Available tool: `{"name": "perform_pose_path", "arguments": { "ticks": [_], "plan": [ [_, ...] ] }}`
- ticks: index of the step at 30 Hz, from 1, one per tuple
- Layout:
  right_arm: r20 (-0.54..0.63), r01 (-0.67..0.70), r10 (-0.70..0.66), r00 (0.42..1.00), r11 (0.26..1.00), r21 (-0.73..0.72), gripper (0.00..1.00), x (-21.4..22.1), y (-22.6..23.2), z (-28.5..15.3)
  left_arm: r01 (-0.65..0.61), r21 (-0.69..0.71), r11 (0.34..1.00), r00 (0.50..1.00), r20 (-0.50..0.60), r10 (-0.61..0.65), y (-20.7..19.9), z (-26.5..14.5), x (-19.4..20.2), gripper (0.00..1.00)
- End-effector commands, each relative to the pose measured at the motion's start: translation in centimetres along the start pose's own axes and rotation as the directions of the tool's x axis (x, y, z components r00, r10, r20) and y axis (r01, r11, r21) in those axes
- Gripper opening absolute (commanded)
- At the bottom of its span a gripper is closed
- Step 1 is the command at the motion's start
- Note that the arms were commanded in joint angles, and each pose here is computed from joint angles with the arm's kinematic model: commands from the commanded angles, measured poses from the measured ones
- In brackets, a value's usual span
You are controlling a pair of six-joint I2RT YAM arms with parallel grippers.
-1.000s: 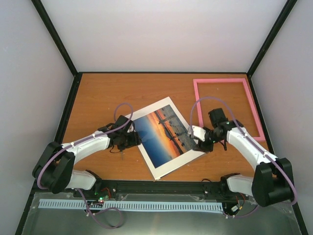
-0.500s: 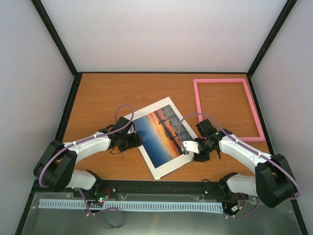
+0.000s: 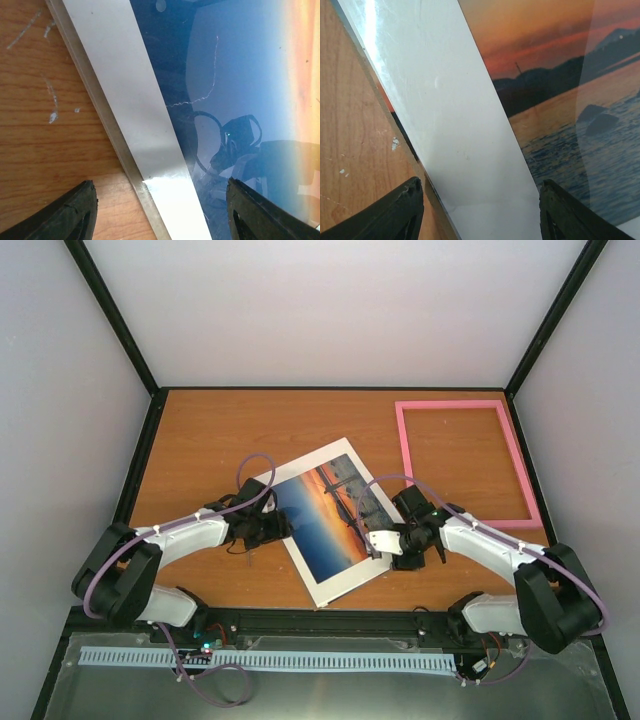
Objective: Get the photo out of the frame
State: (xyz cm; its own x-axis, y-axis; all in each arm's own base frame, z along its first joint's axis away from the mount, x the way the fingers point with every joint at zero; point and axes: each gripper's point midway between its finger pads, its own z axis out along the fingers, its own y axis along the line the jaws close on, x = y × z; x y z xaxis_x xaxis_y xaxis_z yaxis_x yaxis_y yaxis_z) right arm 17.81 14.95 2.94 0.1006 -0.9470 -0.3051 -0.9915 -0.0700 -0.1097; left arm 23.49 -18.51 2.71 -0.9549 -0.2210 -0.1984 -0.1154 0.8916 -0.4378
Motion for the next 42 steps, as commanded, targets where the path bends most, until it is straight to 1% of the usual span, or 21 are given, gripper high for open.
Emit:
{"name": "perform_pose_path", "arguments": {
  "ticks": [1, 6, 12, 17, 27, 42],
  "plan": [
    [-0.024, 0.024, -0.024, 0.999, 1.0, -0.008, 0.63, 0.2, 0.4, 0.8, -0.005, -0.009, 1.0, 1.0, -0.002, 0.005, 0.0, 0.4, 0.0, 0.71],
    [-0.048, 0.026, -0.024, 0.999, 0.999, 0.027, 0.64, 0.2, -0.1, 1.4, -0.006, -0.015, 1.0, 1.0, -0.006, 0.006, 0.1, 0.5, 0.1, 0.71],
    [-0.051, -0.001, 0.005, 0.999, 0.997, 0.072, 0.62, -0.1, -1.3, 1.6, -0.006, -0.022, 1.0, 1.0, -0.002, 0.006, 0.2, 0.5, 0.0, 0.71],
    [-0.02, -0.021, 0.022, 1.0, 0.998, 0.054, 0.58, -1.1, -1.6, 1.2, -0.005, -0.026, 1.0, 1.0, -0.001, 0.005, 0.3, 0.5, 0.1, 0.71],
    [0.008, -0.046, 0.046, 0.999, 0.998, 0.034, 0.58, -2.2, -2.3, 1.1, -0.006, -0.034, 0.999, 1.0, 0.005, 0.006, 0.6, 0.3, 0.1, 0.71],
    [0.005, -0.103, 0.103, 0.995, 0.987, 0.12, 0.57, -2.6, -5.0, 1.5, -0.003, -0.041, 0.999, 1.0, 0.031, 0.005, 0.6, -0.4, -0.3, 0.71]
  ]
}}
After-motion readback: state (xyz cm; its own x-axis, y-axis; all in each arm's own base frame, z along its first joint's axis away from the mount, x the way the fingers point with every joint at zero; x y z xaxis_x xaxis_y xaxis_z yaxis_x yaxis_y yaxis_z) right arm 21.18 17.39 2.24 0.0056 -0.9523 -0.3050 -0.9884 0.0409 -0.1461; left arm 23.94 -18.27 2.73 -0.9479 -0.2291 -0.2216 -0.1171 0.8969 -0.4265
